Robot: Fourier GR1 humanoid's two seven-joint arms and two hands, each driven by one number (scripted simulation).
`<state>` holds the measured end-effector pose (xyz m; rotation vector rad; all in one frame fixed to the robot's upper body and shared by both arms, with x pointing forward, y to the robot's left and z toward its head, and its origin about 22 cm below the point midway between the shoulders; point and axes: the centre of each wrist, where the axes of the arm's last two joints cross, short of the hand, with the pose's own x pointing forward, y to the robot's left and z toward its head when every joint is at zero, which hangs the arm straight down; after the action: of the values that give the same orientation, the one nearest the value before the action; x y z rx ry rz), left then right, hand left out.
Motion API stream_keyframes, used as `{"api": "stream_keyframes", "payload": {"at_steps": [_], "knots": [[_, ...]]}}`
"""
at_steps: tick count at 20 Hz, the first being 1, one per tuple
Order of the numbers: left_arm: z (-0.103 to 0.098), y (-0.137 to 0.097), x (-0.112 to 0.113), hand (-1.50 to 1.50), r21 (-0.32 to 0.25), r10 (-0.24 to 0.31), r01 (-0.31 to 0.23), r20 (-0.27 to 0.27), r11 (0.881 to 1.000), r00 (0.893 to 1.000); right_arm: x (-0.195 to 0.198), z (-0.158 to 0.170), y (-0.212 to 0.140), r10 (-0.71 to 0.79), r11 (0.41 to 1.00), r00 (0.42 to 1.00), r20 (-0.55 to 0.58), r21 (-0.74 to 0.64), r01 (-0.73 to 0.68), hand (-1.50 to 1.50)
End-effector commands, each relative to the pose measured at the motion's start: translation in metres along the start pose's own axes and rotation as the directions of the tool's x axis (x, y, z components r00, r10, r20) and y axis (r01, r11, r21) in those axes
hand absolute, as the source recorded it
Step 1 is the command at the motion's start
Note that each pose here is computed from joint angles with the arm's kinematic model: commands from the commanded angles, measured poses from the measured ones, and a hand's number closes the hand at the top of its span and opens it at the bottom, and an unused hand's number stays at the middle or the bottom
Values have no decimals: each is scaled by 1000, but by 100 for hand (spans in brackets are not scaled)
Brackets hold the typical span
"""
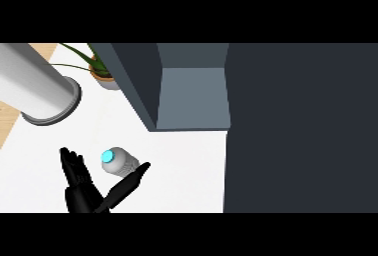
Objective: Pick up the bottled water, place it into the cabinet and close the cabinet
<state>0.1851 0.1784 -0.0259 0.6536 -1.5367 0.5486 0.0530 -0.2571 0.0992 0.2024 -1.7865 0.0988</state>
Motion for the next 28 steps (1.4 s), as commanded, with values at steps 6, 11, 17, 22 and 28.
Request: {"api": "stream_keyframes", "payload": {"at_steps": [6, 11, 17, 22, 28], "knots": [[-26, 28, -72, -150, 38, 48, -46, -32, 998, 998, 34, 7, 5, 43, 999, 998, 46, 22, -44, -150], [-4, 43, -102, -150, -73, 169, -174, -61, 982, 984, 24, 7, 7, 5, 1000, 999, 47, 8, -5, -150], [-21, 8, -128, -150, -99, 228, -234, -69, 967, 971, 31, 10, 10, 16, 1000, 999, 36, 20, -17, -150], [-18, 11, -141, 150, -19, 264, -264, -12, 964, 964, 40, 14, 3, 9, 1000, 998, 64, 23, -11, -150], [-23, 10, -151, 150, -13, 353, -353, -15, 936, 936, 36, 18, 15, -7, 1000, 999, 32, 27, 6, -150]]}}
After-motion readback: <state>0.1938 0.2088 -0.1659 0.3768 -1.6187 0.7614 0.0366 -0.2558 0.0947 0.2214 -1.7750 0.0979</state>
